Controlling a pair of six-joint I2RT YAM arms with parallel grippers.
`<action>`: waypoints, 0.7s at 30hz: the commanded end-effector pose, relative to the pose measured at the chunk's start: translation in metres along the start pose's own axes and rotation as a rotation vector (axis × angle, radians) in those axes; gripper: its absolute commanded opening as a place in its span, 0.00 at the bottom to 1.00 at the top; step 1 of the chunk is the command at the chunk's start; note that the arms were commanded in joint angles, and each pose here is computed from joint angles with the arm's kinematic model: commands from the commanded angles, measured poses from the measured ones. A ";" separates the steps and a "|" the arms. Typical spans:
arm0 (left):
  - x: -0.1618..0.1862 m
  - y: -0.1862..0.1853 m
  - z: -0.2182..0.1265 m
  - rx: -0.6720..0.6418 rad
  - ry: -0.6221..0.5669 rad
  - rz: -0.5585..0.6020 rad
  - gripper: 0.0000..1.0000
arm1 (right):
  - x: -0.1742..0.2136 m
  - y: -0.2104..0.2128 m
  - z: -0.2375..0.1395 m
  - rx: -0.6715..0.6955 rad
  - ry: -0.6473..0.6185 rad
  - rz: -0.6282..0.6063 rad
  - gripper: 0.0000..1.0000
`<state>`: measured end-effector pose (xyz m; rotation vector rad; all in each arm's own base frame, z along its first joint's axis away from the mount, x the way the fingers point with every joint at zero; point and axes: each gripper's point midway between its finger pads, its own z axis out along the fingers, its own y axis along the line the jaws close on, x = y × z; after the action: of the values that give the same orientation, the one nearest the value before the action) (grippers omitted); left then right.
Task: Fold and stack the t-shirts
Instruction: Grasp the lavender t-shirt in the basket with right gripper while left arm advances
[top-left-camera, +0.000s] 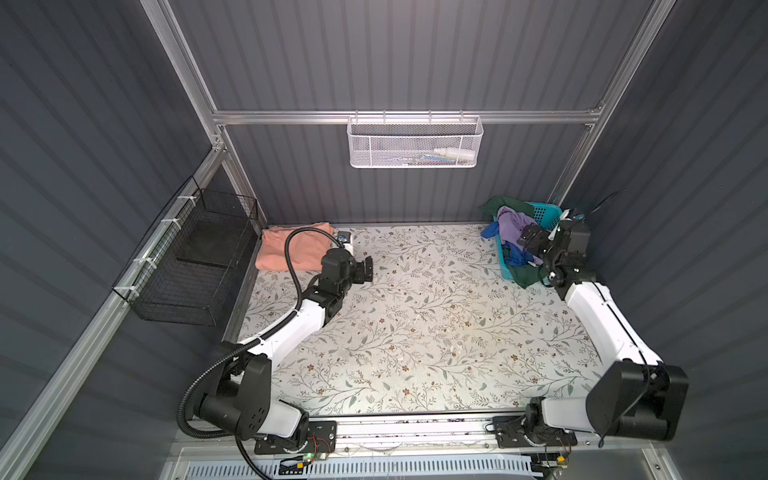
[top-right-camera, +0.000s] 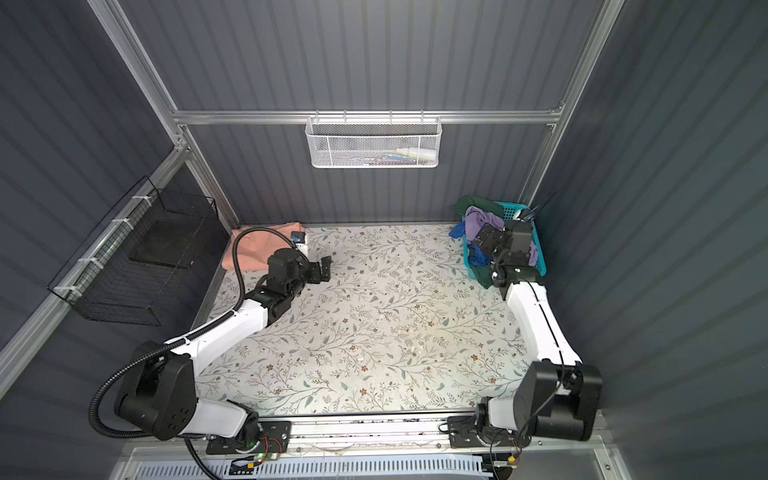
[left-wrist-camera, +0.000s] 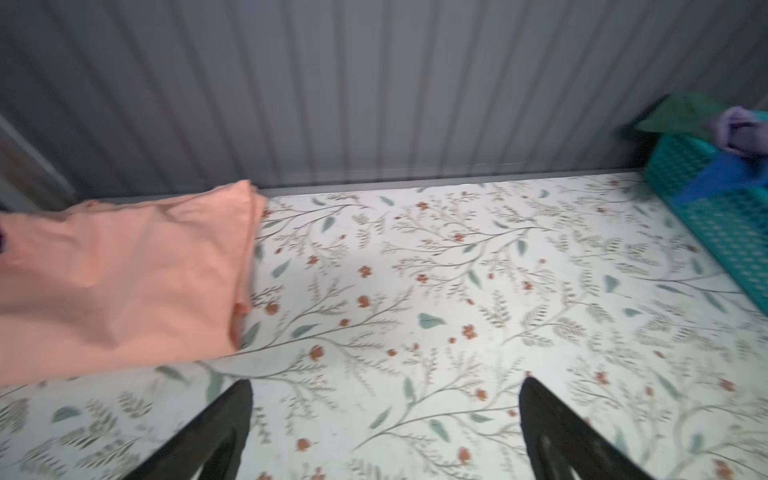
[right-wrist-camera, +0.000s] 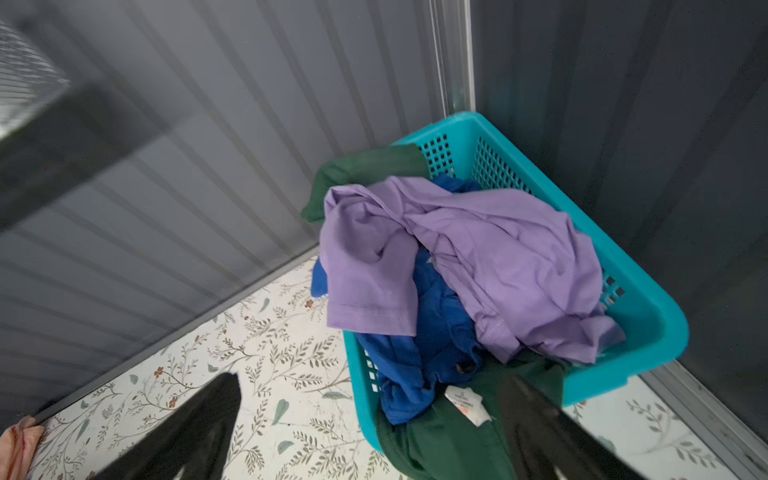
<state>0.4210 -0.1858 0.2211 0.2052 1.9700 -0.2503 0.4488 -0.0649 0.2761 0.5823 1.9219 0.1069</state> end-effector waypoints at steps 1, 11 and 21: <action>0.014 -0.052 0.002 0.150 0.122 -0.012 1.00 | 0.025 -0.012 0.020 0.029 0.185 0.053 0.99; 0.023 -0.111 0.008 0.355 0.183 -0.089 1.00 | 0.044 0.001 0.092 -0.093 0.342 0.112 0.77; 0.034 -0.097 0.005 0.289 0.216 -0.042 1.00 | 0.053 -0.006 0.126 -0.079 0.336 0.129 0.51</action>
<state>0.3903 -0.2833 0.1896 0.3843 2.1474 -0.5790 0.5304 -0.0685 0.1666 0.6807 2.2290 0.3647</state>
